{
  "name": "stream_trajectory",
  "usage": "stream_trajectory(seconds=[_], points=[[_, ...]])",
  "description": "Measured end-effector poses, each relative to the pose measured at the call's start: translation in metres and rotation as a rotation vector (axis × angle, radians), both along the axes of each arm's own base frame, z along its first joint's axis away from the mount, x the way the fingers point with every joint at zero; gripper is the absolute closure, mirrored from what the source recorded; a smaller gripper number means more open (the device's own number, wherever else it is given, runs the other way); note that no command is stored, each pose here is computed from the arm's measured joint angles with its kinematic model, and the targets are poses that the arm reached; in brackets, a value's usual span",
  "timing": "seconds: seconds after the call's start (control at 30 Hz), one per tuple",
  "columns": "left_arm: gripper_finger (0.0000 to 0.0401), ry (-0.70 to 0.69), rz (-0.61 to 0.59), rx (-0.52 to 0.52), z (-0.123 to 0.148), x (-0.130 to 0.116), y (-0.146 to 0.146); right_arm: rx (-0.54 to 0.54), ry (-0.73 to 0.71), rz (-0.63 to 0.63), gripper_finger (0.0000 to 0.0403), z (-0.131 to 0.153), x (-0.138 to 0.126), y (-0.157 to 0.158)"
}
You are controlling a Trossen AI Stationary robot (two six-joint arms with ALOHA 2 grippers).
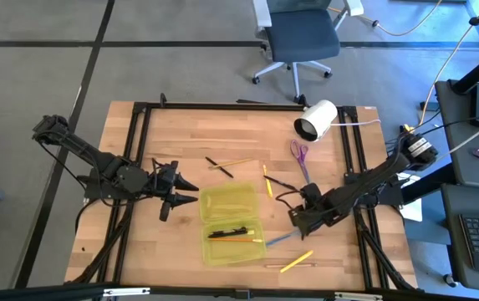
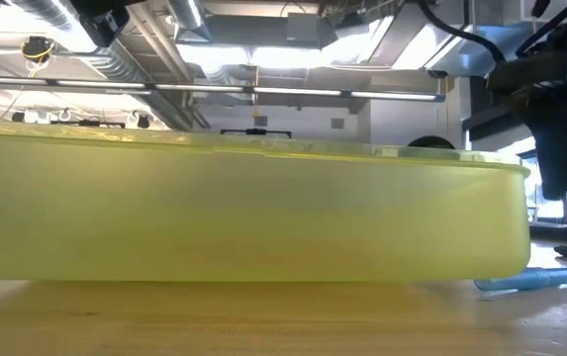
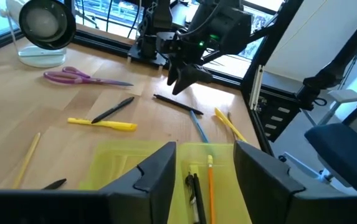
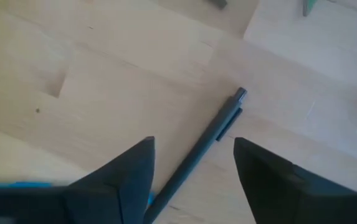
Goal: Pick & place school supplies into a supply box
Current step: Put the black pen into the yellow supplies box
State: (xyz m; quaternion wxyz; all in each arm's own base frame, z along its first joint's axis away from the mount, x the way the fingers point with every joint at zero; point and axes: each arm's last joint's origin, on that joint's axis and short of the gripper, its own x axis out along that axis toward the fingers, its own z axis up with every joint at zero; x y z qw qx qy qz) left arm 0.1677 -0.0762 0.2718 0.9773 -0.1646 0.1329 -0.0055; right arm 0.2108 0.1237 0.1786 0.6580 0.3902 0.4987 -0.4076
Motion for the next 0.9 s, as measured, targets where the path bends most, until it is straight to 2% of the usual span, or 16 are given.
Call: stream_trajectory(seconds=[0.2, 0.9], points=[[0.0247, 0.000, 0.000, 0.000, 0.000, 0.000, 0.000, 0.000, 0.022, -0.061, 0.0197, -0.007, 0.002, 0.001], [0.0246, 0.000, 0.000, 0.001, 0.000, 0.000, 0.000, -0.019, 0.128, -0.150, 0.0199, -0.045, 0.015, 0.003]])
